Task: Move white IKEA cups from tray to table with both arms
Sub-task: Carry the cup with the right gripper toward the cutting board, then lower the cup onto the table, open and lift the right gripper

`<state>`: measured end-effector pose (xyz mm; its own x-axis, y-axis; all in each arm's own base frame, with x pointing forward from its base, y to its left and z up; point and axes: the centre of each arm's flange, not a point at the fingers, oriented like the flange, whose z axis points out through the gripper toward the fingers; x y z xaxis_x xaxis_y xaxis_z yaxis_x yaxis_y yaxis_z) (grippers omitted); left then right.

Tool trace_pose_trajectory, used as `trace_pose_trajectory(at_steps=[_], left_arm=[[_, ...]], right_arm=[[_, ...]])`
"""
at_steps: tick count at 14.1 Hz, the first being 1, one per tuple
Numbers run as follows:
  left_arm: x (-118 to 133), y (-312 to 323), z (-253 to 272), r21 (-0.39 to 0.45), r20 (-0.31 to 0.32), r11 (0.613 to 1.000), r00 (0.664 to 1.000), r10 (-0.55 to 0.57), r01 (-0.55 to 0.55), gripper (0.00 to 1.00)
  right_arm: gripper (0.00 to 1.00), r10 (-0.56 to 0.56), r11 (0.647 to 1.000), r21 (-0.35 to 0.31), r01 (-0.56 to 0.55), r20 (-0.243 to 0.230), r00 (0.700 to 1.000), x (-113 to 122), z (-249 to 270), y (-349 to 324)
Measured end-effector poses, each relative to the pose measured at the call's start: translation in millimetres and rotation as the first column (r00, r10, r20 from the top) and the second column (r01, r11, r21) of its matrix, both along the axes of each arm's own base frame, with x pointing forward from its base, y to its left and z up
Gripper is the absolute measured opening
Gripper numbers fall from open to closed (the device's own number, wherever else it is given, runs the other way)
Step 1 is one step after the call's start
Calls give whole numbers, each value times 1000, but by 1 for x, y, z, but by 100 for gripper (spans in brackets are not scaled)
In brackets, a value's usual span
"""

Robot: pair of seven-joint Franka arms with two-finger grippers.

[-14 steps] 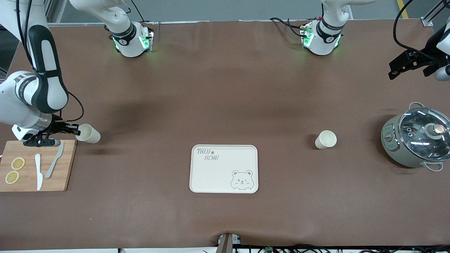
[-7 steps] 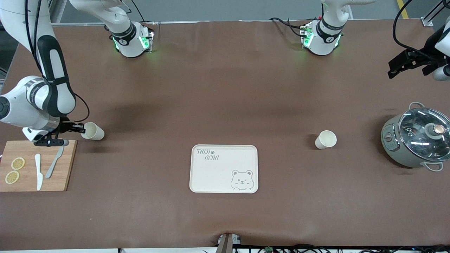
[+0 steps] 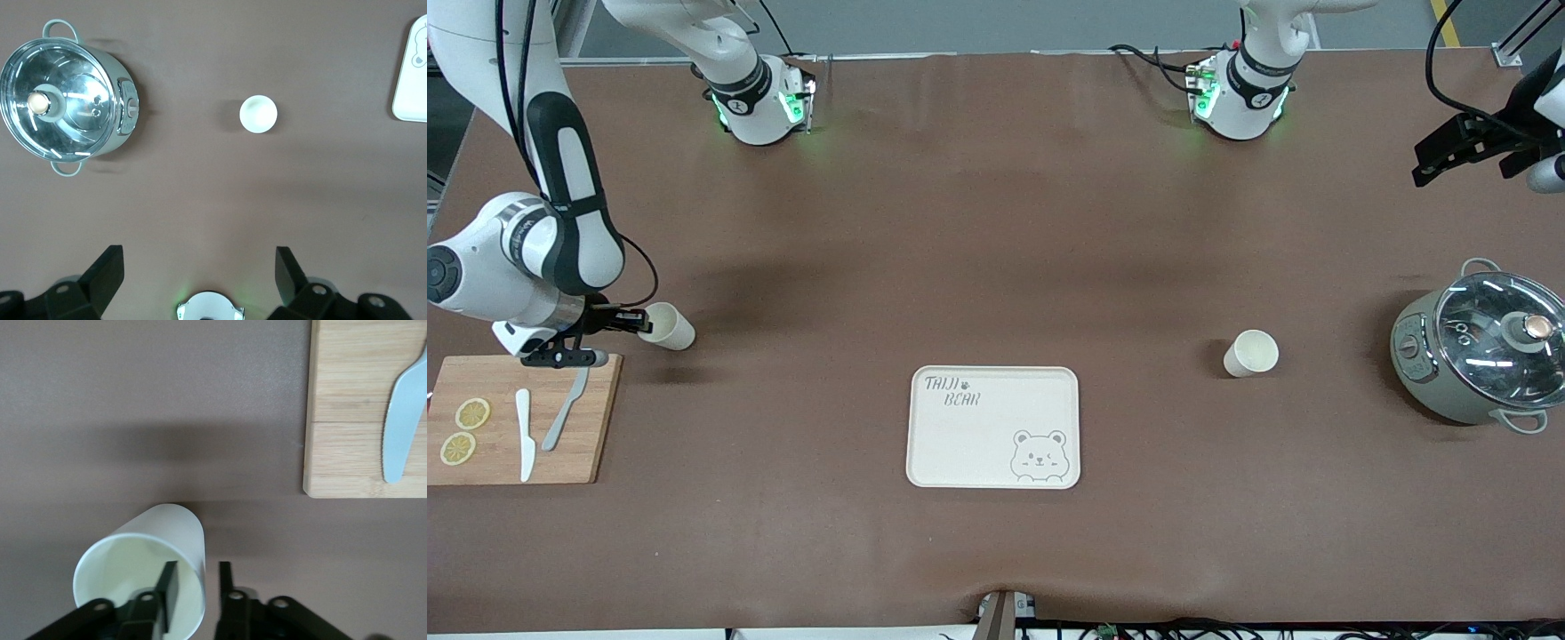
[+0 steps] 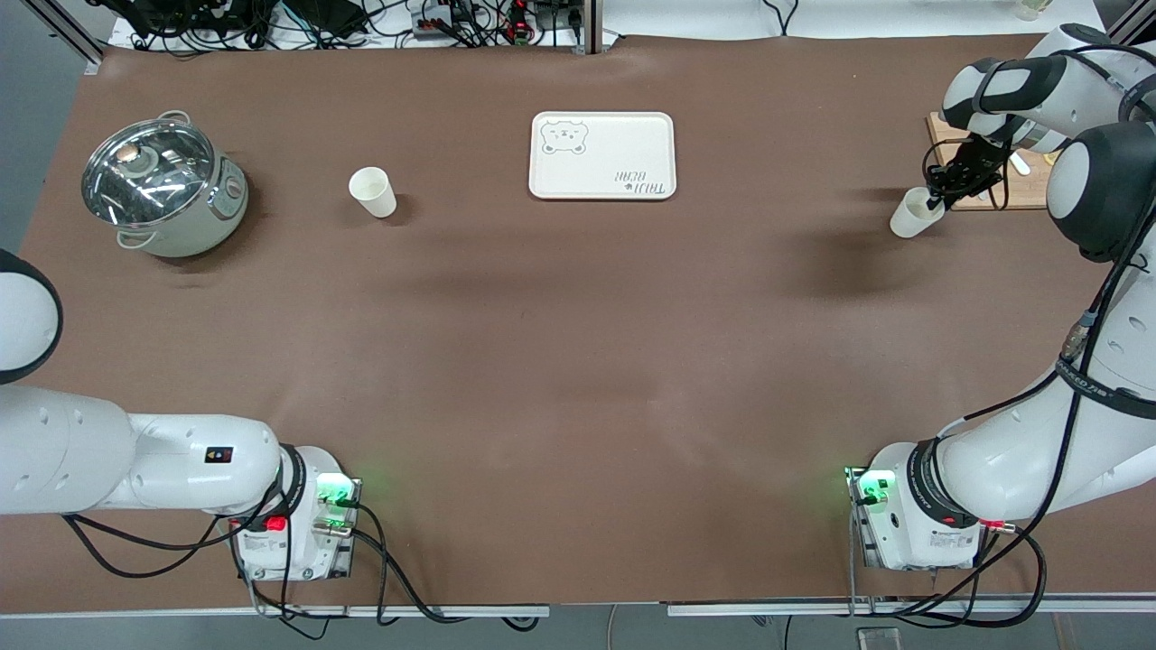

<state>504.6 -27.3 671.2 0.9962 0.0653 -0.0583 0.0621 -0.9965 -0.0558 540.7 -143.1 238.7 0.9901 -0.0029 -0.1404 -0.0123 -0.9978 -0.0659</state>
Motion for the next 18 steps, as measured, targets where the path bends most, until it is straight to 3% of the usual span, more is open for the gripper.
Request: trace_pose_trajectory(at_steps=[6, 8, 13, 15, 18], left_arm=[[-5, 1, 3, 1, -6, 1000, 1000, 1, -1, 100], [-5, 1, 2, 1, -10, 1000, 1000, 2, -2, 100], [-6, 0, 2, 1, -17, 1000, 1000, 1, -1, 100], [-6, 0, 2, 1, -17, 1000, 1000, 2, -2, 100], [-6, -1, 2, 2, -18, 1000, 1000, -1, 1, 100]], right_arm=[[99, 81, 997, 16, -81, 23, 996, 16, 21, -3], [100, 93, 995, 35, -94, 28, 995, 33, 48, -4], [100, 156, 986, 49, -162, 107, 982, 88, 157, 20], [100, 110, 991, 57, -117, 108, 988, 102, 204, 41], [100, -53, 997, 57, 48, 78, 996, 108, 233, 73]])
